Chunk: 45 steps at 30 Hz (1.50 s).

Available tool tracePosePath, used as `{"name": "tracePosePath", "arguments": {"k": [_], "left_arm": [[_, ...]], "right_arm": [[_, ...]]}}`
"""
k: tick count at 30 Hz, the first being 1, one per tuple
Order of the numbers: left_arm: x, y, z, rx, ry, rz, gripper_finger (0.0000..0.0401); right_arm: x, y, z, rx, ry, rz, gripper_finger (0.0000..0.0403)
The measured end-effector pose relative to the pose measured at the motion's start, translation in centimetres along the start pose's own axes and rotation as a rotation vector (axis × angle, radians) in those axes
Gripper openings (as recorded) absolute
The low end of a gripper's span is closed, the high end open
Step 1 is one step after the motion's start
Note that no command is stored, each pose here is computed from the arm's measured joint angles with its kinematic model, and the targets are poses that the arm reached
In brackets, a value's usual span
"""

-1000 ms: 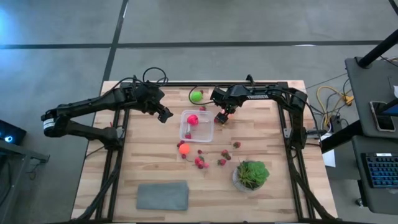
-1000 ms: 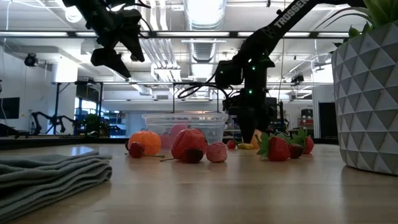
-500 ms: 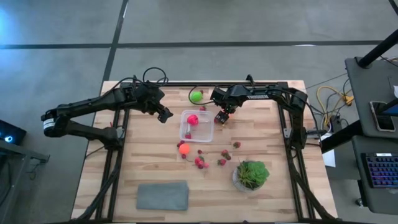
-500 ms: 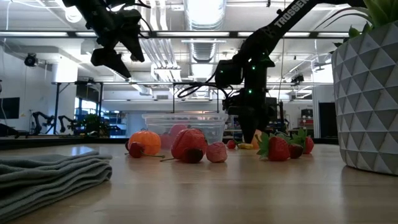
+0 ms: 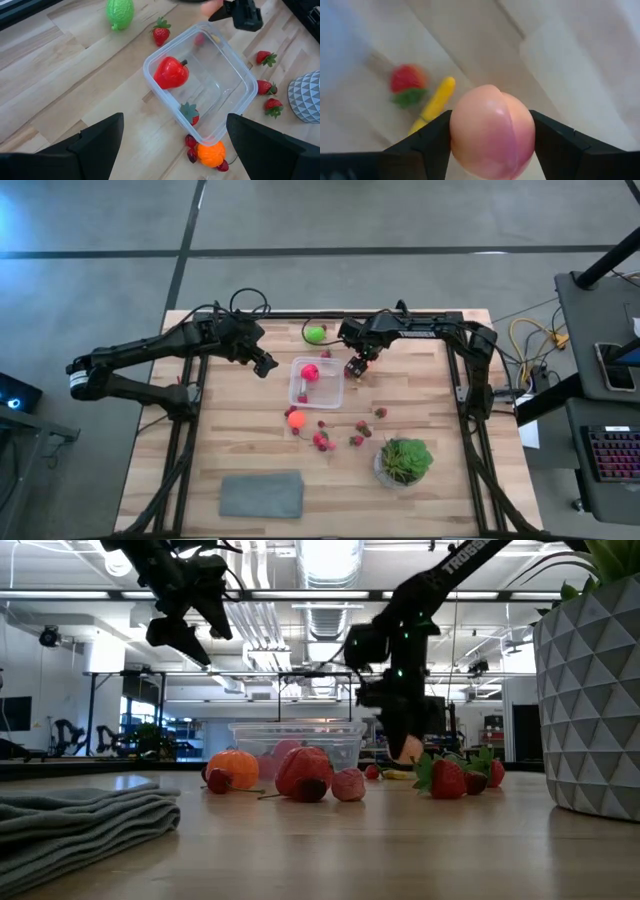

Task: Pick and placing Produce into tupperware
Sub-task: Put the pink peach into the transparent bin, then put the green melon into the transparent bin

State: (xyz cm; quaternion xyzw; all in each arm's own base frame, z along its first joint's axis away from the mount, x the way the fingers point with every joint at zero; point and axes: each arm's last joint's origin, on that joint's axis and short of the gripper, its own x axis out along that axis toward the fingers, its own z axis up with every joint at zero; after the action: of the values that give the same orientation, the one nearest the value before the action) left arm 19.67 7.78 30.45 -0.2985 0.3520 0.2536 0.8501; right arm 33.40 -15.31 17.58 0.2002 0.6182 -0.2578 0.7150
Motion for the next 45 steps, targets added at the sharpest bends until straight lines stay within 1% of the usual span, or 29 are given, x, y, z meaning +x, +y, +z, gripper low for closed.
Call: {"name": "tracePosePath", "arguments": {"k": [6, 9, 12, 16, 19, 24, 29, 33, 37, 39, 42, 45], "left_arm": [[0.0, 0.0, 0.0, 0.001, 0.000, 0.000, 0.0338], [0.0, 0.0, 0.0, 0.001, 0.000, 0.000, 0.0338], [0.0, 0.0, 0.0, 0.004, 0.003, 0.002, 0.0338], [0.0, 0.1, -0.2, 0.043, 0.019, 0.010, 0.0338], [0.0, 0.2, -0.4, 0.058, 0.046, 0.023, 0.0338], [-0.1, 0.5, -0.9, 0.060, 0.096, 0.047, 0.0338], [-0.2, 0.6, -1.1, 0.060, 0.114, 0.055, 0.0338], [-0.3, 0.7, -1.3, 0.084, 0.127, 0.059, 0.0338], [-0.5, 0.6, -1.3, 0.111, 0.121, 0.053, 0.0338], [-0.5, 0.6, -1.3, 0.134, 0.119, 0.049, 0.0338], [-0.4, 0.6, -1.3, 0.135, 0.121, 0.051, 0.0338], [0.0, 0.5, -1.1, 0.136, 0.123, 0.053, 0.0338]], "right_arm": [[-4.4, 1.2, 0.5, -0.017, -0.117, 0.108, 0.0238], [-6.3, 2.5, 1.1, -0.075, -0.189, 0.184, 0.0240], [-7.3, 4.1, 1.5, -0.136, -0.231, 0.257, 0.0238], [-7.3, 6.1, 1.7, -0.198, -0.240, 0.277, 0.0235], [-6.9, 7.0, 1.6, -0.220, -0.231, 0.281, 0.0239], [-5.4, 8.3, 1.5, -0.243, -0.198, 0.278, 0.0260], [-4.2, 9.4, 1.3, -0.238, -0.167, 0.278, 0.0286], [-4.3, 9.9, 1.5, -0.243, -0.187, 0.251, 0.0305], [-6.1, 9.6, 2.0, -0.203, -0.280, 0.131, 0.0318], [-7.6, 9.1, 2.4, -0.171, -0.345, 0.062, 0.0323], [-9.4, 8.2, 2.9, -0.122, -0.419, -0.021, 0.0327], [-10.2, 6.7, 3.4, -0.025, -0.406, -0.041, 0.0326]]}}
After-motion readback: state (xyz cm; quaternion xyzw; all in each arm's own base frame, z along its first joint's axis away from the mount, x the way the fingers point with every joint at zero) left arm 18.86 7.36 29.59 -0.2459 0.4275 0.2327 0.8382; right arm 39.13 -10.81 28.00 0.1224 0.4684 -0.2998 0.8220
